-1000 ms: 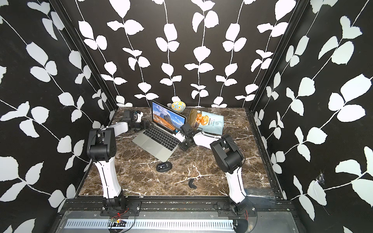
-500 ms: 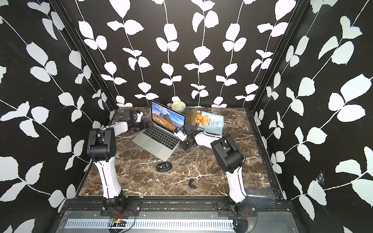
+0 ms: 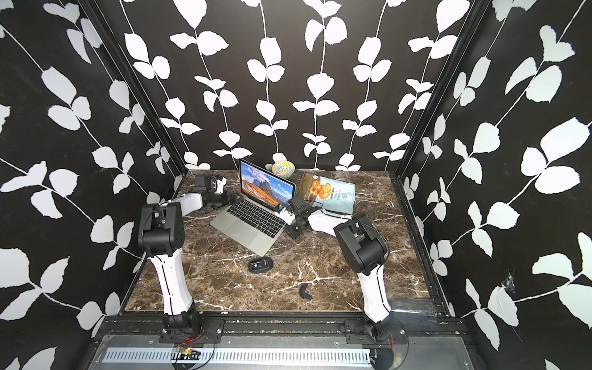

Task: Insert the wireless mouse receiver into the laptop
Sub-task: Insert the USB plug into the USB port, then adjust the laptop at the center of the board, then pick up the lid from the center of the board, then adjust the mouse at the center of the board.

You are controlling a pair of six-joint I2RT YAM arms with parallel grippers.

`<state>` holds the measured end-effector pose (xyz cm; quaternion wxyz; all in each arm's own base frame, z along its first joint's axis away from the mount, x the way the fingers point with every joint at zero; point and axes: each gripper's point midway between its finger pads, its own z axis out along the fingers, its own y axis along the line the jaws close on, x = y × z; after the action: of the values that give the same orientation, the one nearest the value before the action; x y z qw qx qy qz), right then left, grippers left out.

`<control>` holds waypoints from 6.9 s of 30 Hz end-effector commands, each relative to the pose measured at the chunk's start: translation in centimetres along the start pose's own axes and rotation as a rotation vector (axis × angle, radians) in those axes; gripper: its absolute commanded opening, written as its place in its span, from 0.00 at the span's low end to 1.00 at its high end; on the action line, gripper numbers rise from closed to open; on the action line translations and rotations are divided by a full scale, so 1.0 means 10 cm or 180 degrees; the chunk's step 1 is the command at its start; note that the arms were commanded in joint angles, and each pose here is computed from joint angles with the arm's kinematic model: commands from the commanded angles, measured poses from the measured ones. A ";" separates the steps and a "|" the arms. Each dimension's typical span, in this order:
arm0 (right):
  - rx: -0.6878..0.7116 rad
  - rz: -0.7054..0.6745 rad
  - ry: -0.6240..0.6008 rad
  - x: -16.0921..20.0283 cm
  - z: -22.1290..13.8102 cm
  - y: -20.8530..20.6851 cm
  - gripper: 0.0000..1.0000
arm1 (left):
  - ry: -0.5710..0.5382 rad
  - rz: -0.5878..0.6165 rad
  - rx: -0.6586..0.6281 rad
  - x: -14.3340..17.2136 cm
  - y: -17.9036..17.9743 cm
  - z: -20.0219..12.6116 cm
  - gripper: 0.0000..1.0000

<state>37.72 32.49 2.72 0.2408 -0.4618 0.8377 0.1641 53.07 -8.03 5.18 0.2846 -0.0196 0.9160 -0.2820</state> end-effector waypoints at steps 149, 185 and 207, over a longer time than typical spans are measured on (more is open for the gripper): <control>0.1643 0.2737 0.1351 1.69 -0.91 1.65 0.14 | 0.0169 0.1119 0.0041 2.23 -1.54 -1.53 0.95; 0.1628 0.2740 0.0227 1.52 -1.91 1.13 0.00 | 0.1814 0.1173 0.0207 3.40 -1.79 -1.11 0.96; 0.0886 0.2785 -0.0643 1.19 -2.17 0.89 0.00 | 0.0902 0.2470 -0.0135 2.66 -1.92 -1.69 0.96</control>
<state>18.54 16.71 13.77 0.2776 0.0135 0.9513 0.1337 17.99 -23.00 15.33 0.2097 0.3332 0.8930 -0.2178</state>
